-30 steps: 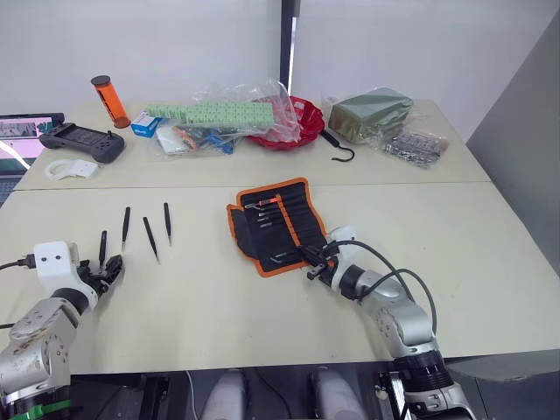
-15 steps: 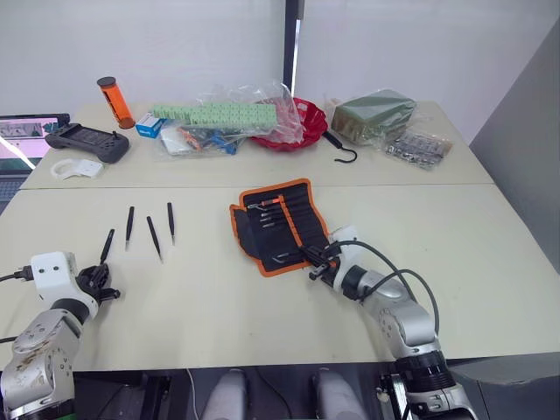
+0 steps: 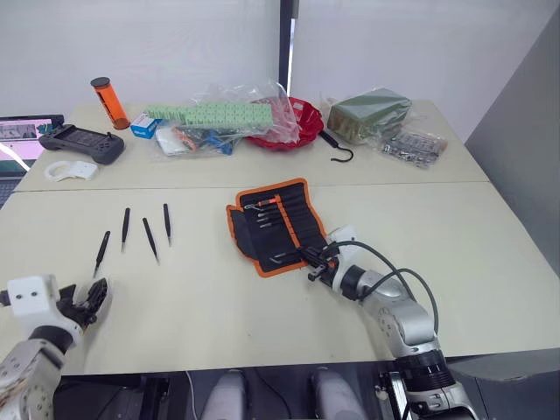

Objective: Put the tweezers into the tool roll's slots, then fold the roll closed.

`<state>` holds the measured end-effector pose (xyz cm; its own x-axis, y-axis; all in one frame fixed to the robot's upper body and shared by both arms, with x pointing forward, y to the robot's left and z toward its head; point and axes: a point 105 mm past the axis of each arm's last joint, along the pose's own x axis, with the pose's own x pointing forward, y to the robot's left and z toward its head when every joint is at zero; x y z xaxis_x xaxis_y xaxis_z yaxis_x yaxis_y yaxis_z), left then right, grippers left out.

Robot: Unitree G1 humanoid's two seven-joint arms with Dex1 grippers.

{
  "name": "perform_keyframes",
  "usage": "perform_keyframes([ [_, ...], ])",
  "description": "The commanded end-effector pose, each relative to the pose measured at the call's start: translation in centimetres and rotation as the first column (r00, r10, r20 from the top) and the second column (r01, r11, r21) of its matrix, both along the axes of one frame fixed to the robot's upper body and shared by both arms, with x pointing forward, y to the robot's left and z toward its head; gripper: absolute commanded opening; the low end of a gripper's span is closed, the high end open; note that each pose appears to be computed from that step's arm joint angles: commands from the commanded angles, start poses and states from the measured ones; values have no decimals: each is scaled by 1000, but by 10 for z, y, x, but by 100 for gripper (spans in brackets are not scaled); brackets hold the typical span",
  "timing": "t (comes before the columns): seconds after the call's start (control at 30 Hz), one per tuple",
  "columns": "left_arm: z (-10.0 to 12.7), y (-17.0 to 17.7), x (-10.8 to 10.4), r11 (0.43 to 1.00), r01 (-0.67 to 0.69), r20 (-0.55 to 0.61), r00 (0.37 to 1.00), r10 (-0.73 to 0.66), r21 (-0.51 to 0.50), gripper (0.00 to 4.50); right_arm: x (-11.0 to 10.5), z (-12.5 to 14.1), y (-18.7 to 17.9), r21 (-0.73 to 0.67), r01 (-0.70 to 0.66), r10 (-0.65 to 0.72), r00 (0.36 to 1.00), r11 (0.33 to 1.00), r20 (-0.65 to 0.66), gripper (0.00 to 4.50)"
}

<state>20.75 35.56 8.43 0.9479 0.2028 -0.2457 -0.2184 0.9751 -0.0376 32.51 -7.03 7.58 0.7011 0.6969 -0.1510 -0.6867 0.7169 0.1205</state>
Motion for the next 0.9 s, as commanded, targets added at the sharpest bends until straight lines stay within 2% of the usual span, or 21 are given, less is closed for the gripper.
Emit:
perform_keyframes([
  [0.03, 18, 5, -16, 998, -7, 47, 999, 4, 56, 313, -4, -10, 4, -9, -27, 26, 999, 1000, -45, 0],
  [0.13, 16, 7, -24, 998, -25, 41, 999, 23, 60, 313, -5, -10, 6, -6, -37, 37, 998, 999, -47, 0],
  [0.3, 14, 2, -16, 998, -4, 36, 999, 2, 63, 313, -7, -10, 8, -2, -41, 41, 998, 999, -50, 0],
  [0.53, 15, -1, 23, 996, 41, 16, 999, -42, 76, 313, -6, -10, 3, -3, -15, 15, 999, 1000, -44, 0],
  [0.67, 13, -2, 37, 994, 73, 3, 997, -73, 87, 313, -7, -9, 2, -3, -6, 6, 999, 1000, -43, 0],
  [0.9, 9, 8, 59, 995, 51, -14, 999, -50, 91, 313, -7, -8, -2, -4, 21, -21, 999, 1000, -36, 0],
])
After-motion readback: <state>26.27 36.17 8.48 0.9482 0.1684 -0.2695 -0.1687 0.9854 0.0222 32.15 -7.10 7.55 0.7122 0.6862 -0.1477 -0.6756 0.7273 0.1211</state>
